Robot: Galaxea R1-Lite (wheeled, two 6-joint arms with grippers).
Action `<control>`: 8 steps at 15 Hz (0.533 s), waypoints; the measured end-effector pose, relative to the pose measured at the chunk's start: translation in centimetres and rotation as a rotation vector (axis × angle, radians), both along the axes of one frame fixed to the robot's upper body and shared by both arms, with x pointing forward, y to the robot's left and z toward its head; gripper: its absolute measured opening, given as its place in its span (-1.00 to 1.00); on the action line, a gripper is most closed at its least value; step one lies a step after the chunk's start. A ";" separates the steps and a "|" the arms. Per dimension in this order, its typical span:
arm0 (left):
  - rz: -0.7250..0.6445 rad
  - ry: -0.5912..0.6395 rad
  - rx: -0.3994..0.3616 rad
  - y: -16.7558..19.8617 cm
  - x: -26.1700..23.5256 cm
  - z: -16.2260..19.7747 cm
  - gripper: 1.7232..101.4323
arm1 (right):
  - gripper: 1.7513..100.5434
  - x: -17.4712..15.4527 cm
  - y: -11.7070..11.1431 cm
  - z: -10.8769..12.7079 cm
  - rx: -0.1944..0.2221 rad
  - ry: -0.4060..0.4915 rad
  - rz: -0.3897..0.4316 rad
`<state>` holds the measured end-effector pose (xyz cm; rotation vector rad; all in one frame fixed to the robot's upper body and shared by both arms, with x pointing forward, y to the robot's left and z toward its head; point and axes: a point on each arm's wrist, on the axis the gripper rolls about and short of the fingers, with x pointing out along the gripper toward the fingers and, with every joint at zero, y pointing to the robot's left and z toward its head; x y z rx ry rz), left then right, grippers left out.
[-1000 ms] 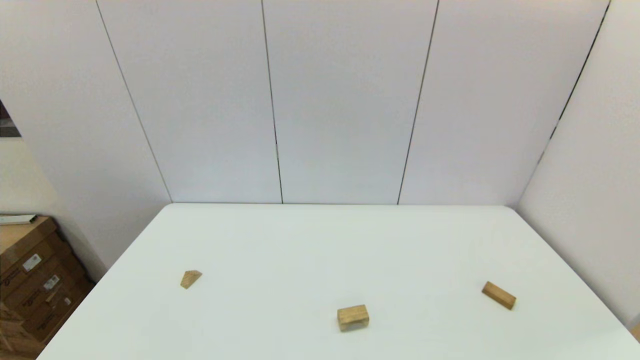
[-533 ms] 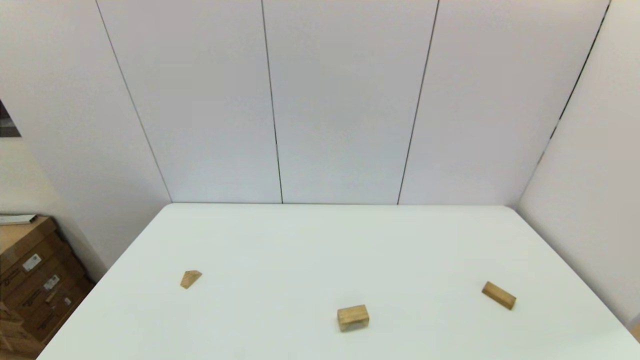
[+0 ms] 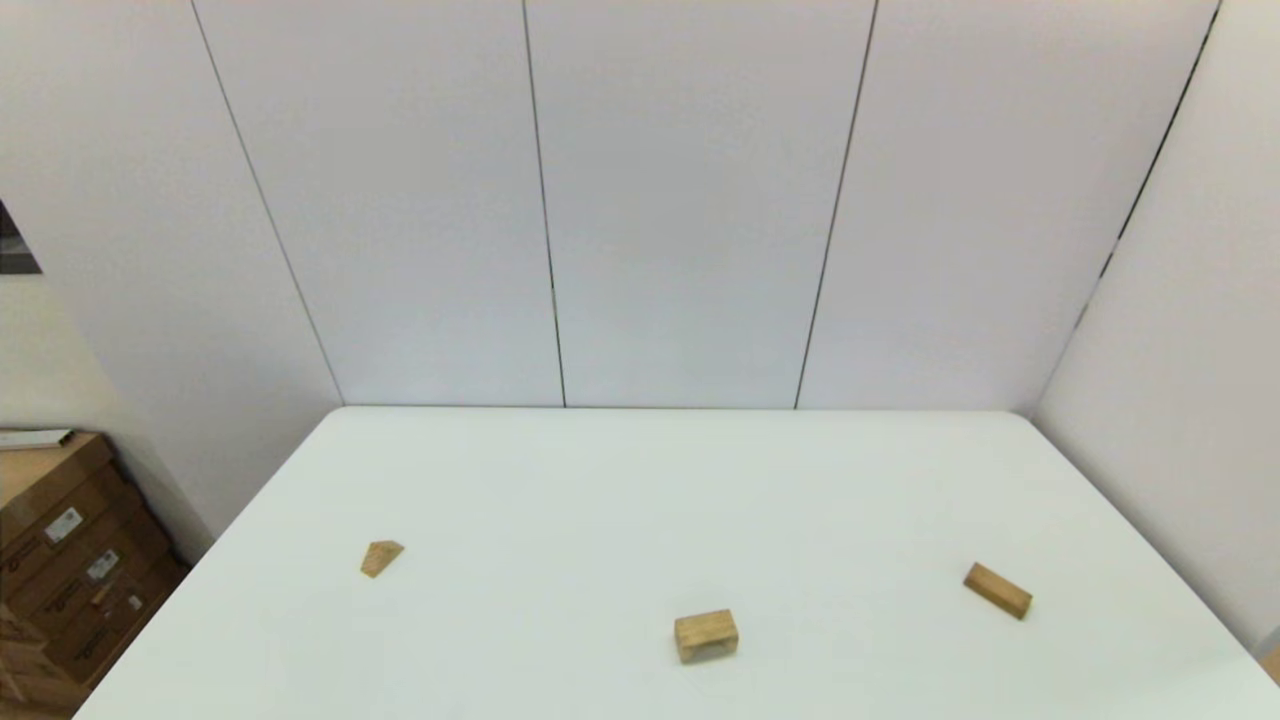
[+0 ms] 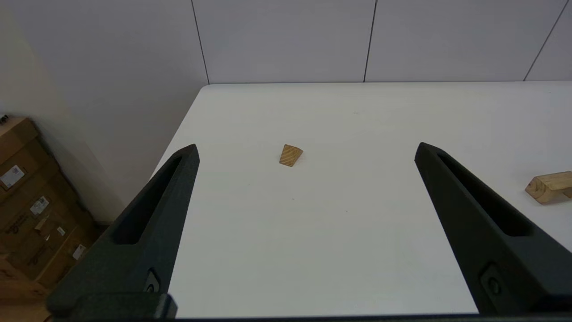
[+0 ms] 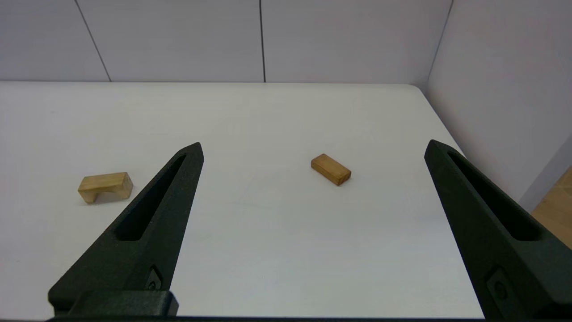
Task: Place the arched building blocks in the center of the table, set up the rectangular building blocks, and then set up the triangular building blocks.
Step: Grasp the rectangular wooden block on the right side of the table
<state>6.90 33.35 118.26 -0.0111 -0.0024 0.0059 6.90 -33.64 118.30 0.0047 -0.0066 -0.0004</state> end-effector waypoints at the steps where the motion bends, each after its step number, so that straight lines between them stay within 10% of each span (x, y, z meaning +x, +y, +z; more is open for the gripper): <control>1: 0.000 0.000 0.000 0.0 0.0 0.0 0.93 | 0.95 0.0 0.0 0.0 0.000 0.000 0.000; 8: 0.000 0.000 0.001 0.0 0.0 0.0 0.93 | 0.95 0.0 0.0 0.0 -0.013 0.001 0.002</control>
